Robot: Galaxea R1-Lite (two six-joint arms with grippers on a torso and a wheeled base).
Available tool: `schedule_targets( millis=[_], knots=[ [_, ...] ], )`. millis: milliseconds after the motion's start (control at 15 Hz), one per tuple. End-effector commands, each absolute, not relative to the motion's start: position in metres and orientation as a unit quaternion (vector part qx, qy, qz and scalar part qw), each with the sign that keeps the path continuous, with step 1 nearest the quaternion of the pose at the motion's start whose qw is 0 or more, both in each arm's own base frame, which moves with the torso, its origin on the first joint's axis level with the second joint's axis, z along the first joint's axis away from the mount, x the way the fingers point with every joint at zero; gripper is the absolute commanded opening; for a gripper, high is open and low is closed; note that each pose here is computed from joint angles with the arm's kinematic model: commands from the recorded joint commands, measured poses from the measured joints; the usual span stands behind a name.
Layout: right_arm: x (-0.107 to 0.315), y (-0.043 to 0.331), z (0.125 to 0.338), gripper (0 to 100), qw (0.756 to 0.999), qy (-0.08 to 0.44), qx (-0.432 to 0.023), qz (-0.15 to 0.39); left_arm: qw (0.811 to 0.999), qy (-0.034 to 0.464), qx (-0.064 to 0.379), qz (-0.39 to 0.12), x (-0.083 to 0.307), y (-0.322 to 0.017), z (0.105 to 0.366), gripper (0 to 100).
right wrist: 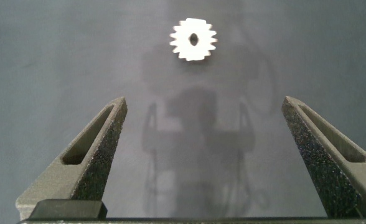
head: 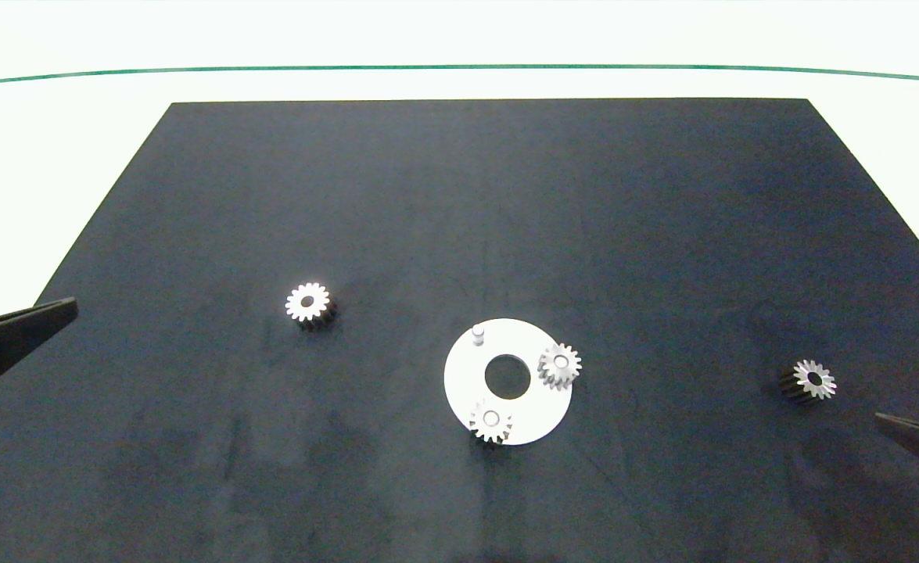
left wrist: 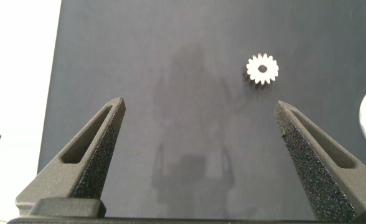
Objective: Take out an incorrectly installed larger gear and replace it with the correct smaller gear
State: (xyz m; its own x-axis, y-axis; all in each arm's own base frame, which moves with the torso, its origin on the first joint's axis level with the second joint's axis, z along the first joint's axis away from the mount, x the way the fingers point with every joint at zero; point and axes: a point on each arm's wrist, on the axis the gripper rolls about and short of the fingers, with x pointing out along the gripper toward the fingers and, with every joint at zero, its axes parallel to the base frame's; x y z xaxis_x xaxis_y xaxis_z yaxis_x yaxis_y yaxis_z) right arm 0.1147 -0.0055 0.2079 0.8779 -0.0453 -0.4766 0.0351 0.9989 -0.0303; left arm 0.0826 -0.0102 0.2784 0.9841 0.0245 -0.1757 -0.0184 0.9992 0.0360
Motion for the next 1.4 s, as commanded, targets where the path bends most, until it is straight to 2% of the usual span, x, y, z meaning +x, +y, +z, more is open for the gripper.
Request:
schedule_targets(
  millis=[67, 400, 733, 1000, 1200, 1400],
  knots=[
    [0.146, -0.024, 0.195, 100, 0.956, 0.288, 0.012, -0.056, 0.997, 0.070, 0.008, 0.022, 0.072, -0.007, 0.281, 100],
    [0.172, -0.028, 0.186, 100, 0.958, 0.285, 0.019, -0.037, 0.998, 0.063, 0.006, 0.023, 0.067, -0.006, 0.281, 100],
    [0.171, -0.022, 0.176, 100, 0.957, 0.290, 0.010, 0.003, 0.997, 0.077, 0.008, 0.023, 0.066, -0.006, 0.271, 100],
    [0.185, -0.023, 0.164, 100, 0.963, 0.269, 0.003, 0.003, 0.997, 0.073, 0.008, 0.023, 0.063, -0.005, 0.270, 100],
    [0.189, -0.023, 0.156, 100, 0.961, 0.275, 0.003, 0.004, 0.997, 0.075, 0.008, 0.023, 0.063, -0.005, 0.269, 100],
    [0.196, -0.024, 0.155, 100, 0.964, 0.265, 0.002, 0.004, 0.997, 0.076, 0.008, 0.023, 0.061, -0.005, 0.266, 100]
  ],
)
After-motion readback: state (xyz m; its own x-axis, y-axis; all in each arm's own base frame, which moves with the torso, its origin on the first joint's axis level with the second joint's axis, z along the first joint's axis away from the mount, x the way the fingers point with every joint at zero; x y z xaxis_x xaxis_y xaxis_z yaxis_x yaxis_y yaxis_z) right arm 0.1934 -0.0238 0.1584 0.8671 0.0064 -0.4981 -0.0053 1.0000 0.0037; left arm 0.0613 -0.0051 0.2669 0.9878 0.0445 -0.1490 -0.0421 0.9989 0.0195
